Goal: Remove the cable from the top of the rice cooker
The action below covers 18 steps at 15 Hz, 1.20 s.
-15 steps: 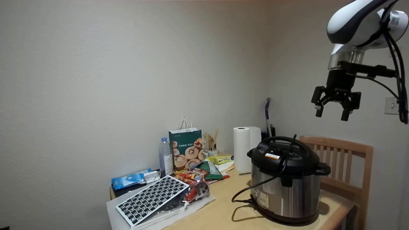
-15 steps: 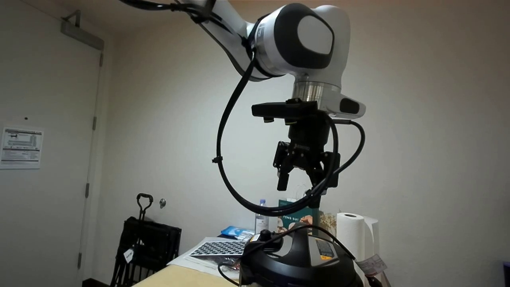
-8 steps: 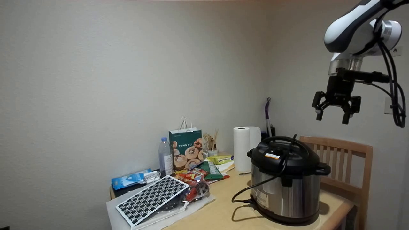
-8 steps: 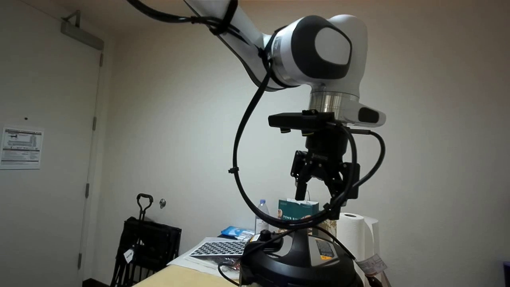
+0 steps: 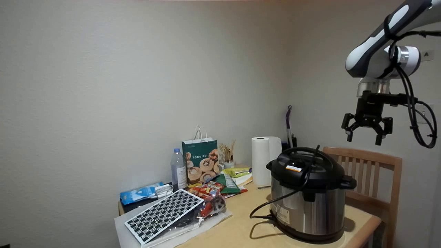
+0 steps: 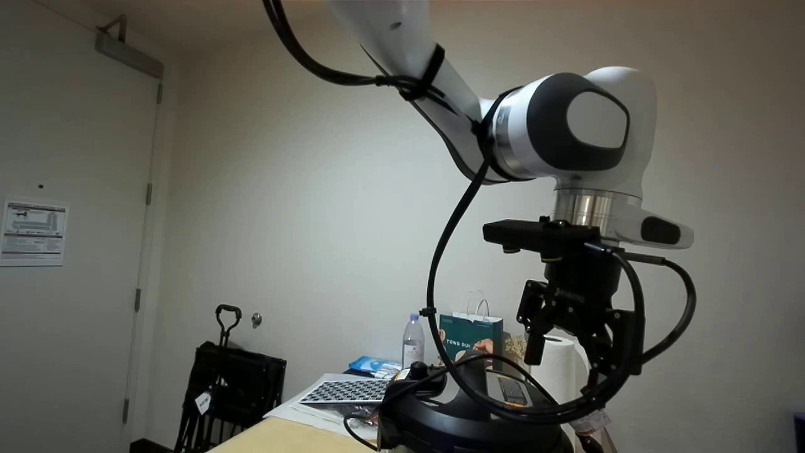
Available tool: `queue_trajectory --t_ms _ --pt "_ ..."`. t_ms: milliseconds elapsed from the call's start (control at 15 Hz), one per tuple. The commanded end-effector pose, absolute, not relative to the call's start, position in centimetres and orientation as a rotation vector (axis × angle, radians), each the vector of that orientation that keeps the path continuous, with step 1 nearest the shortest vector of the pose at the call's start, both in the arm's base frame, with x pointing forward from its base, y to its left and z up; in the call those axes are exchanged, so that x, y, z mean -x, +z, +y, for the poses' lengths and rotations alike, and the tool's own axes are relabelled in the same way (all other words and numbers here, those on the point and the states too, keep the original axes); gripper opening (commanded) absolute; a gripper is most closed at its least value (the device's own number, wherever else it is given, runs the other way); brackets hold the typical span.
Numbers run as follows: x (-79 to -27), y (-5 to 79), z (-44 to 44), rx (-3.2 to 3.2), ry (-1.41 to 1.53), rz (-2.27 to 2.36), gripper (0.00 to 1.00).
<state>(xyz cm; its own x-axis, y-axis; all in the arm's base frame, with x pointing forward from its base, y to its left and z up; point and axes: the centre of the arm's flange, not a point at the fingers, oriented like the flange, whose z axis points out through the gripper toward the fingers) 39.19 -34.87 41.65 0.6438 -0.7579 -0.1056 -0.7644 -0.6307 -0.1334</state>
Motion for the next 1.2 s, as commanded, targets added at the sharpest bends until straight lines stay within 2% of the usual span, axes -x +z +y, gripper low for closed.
queue_trajectory --t_ms 0,267,800,867,1133 --pt "-39.3 41.6 -34.9 2.697 0.06 1.259 1.0" --pt "-41.6 41.5 -35.7 2.71 0.047 1.228 1.0" --pt "-50.3 42.4 -38.1 2.782 -0.097 1.14 1.0" --pt "-48.2 42.9 -36.4 2.775 -0.07 1.188 1.0" --pt "-48.9 42.5 -36.4 2.783 -0.064 1.184 1.0"
